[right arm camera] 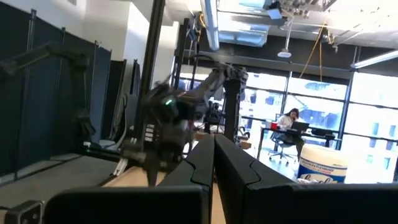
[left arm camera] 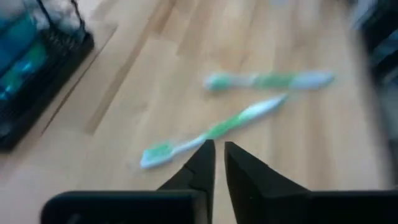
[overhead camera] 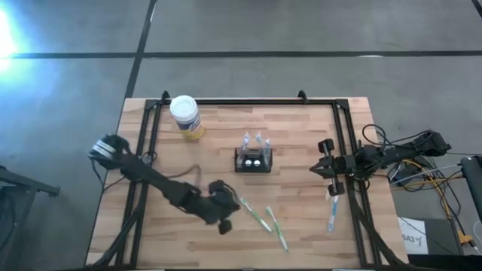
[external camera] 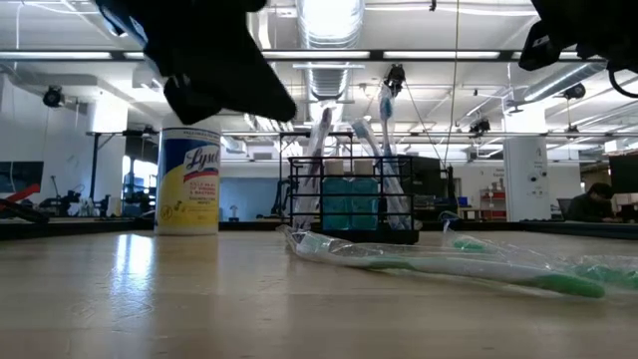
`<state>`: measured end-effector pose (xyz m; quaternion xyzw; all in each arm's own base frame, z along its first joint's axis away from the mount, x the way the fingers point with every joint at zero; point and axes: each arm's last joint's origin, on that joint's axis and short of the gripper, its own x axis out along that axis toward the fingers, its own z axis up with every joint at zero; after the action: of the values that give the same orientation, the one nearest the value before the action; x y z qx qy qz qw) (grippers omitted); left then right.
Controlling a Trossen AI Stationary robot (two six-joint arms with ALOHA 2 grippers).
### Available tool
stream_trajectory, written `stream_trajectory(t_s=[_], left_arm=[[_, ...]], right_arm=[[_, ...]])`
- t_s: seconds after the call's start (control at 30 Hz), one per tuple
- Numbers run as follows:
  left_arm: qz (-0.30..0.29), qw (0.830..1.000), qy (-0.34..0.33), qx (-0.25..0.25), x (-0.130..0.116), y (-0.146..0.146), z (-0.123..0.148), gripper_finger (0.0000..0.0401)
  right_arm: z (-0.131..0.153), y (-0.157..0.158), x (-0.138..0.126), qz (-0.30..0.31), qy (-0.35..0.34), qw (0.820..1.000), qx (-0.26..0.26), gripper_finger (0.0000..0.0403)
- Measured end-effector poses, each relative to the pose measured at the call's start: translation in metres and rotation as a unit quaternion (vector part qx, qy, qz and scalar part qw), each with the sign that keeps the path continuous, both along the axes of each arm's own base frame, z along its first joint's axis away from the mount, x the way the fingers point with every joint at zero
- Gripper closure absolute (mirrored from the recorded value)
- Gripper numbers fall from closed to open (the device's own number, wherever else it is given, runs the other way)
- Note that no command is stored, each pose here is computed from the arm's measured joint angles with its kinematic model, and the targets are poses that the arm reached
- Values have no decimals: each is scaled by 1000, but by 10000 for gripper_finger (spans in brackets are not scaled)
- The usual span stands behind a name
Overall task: Pick & Place toothbrushing station
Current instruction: Put the left green toothbrush into the wire organizer
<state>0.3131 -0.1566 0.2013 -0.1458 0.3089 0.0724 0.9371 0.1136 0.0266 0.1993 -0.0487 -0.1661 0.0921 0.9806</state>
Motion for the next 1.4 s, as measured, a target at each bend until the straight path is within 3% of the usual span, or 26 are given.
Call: stream_trajectory(t_s=[0.13, 0.37, 0.73, 1.0, 1.23, 1.4], left_arm=[[31, 995, 81, 46, 25, -8, -4, 323], [123, 982, 142, -4, 57, -9, 1, 260], [138, 973, 178, -46, 96, -4, -27, 256], [158, 956, 246, -8, 84, 7, -45, 274], [113, 934, 331, 75, 62, 13, -39, 287], [114, 952, 267, 99, 64, 14, -8, 293]], right_arm=[[2, 0, 0, 5, 0, 1000, 14, 394], [4, 0, 0, 6, -2, 1000, 17, 394], [3, 0, 1, 6, 7, 1000, 17, 394], [1, 0, 1, 6, 13, 1000, 15, 394], [1, 0, 1, 5, 12, 1000, 13, 394], [2, 0, 1, 5, 9, 1000, 13, 394]])
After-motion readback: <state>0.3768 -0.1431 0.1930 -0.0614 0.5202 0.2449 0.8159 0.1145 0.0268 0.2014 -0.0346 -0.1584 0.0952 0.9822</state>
